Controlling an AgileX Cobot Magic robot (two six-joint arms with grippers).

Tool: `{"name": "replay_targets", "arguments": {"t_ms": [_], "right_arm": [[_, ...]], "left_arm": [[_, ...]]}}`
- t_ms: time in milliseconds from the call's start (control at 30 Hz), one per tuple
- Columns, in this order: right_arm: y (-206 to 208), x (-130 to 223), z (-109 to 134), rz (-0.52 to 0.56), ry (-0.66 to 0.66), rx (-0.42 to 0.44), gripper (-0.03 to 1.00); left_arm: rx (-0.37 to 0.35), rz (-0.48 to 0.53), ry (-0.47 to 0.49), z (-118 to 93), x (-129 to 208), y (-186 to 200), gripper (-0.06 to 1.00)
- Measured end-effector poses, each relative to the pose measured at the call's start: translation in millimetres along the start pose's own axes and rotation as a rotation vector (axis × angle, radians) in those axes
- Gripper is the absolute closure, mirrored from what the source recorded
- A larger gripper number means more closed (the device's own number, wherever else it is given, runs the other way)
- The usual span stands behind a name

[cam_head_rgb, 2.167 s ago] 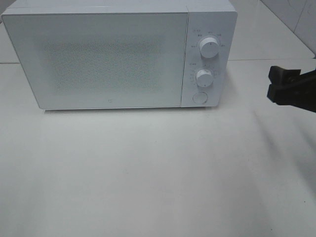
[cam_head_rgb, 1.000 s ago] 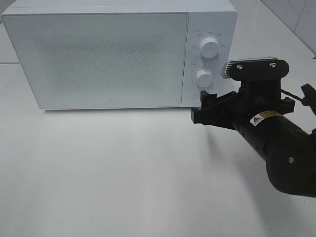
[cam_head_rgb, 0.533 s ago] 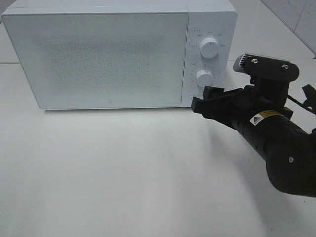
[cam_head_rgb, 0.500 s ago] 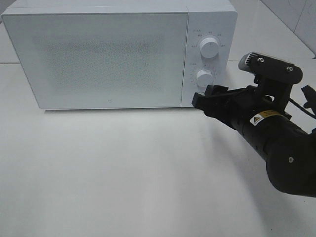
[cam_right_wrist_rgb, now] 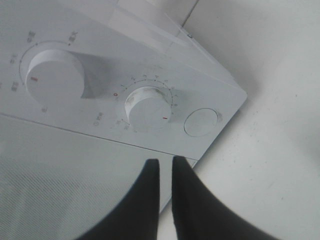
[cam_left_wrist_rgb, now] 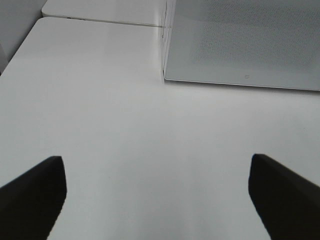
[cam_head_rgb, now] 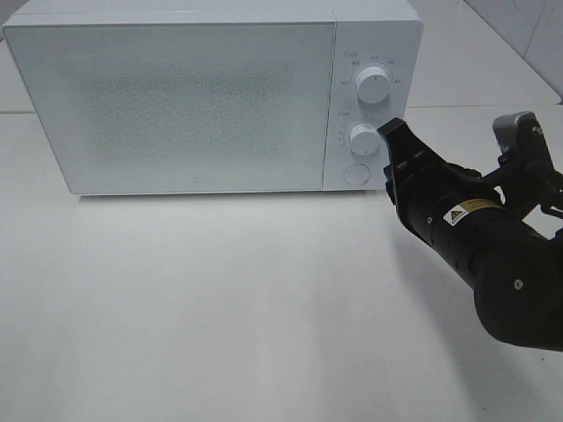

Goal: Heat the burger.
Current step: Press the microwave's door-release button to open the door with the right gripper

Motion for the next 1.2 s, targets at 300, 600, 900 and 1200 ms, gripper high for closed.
{"name": "replay_targets", "arguments": {"t_ms": [300, 600, 900, 1200], "right_arm": [[0, 2, 4, 0.015, -0.313, -0.028, 0.97], [-15, 14, -17, 0.008, -0.381, 0.033, 0.97], [-32, 26, -16, 0.008, -0.414, 0.027, 0.97], [-50, 32, -25, -0.004, -0.443, 0.083, 0.97]], "left_arm": [[0.0, 0.0, 0.0, 0, 0, 0, 0.04], [0.0, 0.0, 0.0, 0, 0, 0, 0.04], [0.0, 0.0, 0.0, 0, 0, 0, 0.04], [0.0, 0.0, 0.0, 0, 0, 0, 0.04]]}}
Point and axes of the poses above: a point on each arm's last joint axis where the gripper is mounted, y pointing back along that axis away from the gripper, z along the wrist's bending axis when the last joint is at zero, x = y × z, the point moved 5 cm from there along -y, pointing out along that axis toward the gripper, and after that the axes turned 11 degrees about -y, right-handed, at the moved point
